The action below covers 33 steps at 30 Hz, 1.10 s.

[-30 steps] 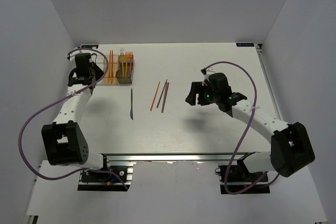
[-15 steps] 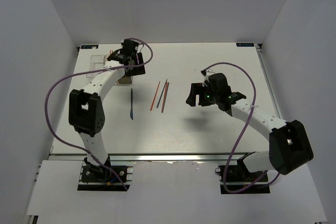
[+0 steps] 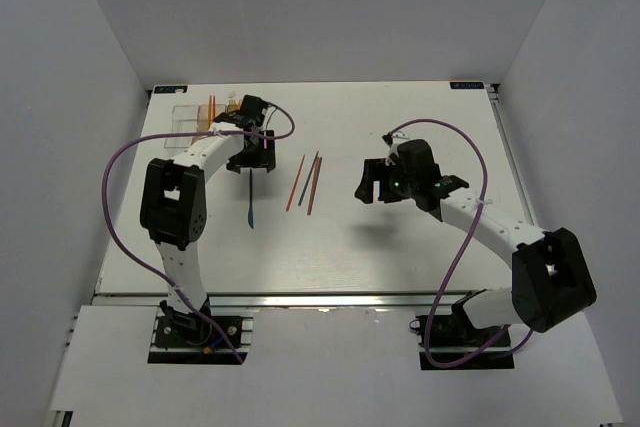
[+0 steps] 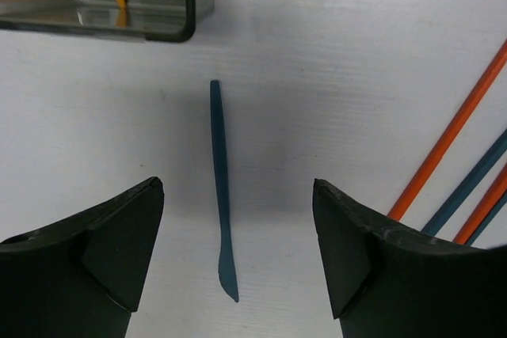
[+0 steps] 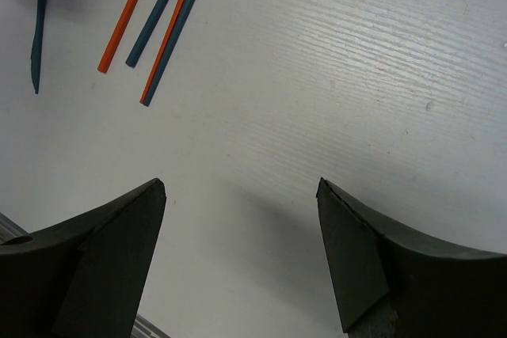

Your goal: Sort the eating utensils into containers

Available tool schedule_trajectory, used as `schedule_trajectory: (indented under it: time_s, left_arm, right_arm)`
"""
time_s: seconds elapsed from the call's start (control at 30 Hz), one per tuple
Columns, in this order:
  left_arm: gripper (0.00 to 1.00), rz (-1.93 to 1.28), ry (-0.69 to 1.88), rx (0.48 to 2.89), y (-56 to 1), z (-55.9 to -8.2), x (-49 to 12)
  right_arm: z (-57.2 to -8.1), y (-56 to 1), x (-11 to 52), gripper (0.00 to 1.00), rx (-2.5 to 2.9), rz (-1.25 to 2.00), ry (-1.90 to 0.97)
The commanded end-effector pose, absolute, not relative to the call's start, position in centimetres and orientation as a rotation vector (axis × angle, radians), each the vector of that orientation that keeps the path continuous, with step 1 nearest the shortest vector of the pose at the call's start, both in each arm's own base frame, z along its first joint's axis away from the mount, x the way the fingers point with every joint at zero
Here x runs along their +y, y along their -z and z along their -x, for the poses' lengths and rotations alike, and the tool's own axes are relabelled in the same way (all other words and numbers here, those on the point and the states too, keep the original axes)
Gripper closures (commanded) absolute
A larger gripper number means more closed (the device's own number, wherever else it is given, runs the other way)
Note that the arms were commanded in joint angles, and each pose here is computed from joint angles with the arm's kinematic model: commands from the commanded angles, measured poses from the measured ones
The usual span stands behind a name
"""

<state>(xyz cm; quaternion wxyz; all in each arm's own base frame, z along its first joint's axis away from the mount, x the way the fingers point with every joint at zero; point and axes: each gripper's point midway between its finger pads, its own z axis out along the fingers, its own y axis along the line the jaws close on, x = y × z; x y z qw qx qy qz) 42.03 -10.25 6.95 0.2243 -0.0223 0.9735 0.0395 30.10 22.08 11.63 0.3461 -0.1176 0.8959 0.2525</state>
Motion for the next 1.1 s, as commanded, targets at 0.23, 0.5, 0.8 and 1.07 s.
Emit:
schedule_trajectory:
  time_s: [0.23,0.5,0.8,1.07]
  left_arm:
    - [0.29,0.062,0.001,2.729,-3.4,-41.7,-9.4]
    - [0.39,0.056,-0.03,2.806,-0.8,-40.4,-9.0]
    - [0.72,0.038,-0.101,2.9,1.2,-36.9,-8.4]
    - [1.0,-0.007,-0.031,2.908,-0.5,-35.5,-8.9]
  right_arm:
    - [-30.7,-11.8,22.1,0.19,2.317,0.312,-0.642]
    - [-30.7,-11.7,22.0,0.2,2.321,0.312,-0.636]
    - [-30.6,-12.0,21.9,0.2,2.313,0.312,-0.639]
    - [-30.5,-12.1,21.9,0.2,2.305,0.323,-0.643]
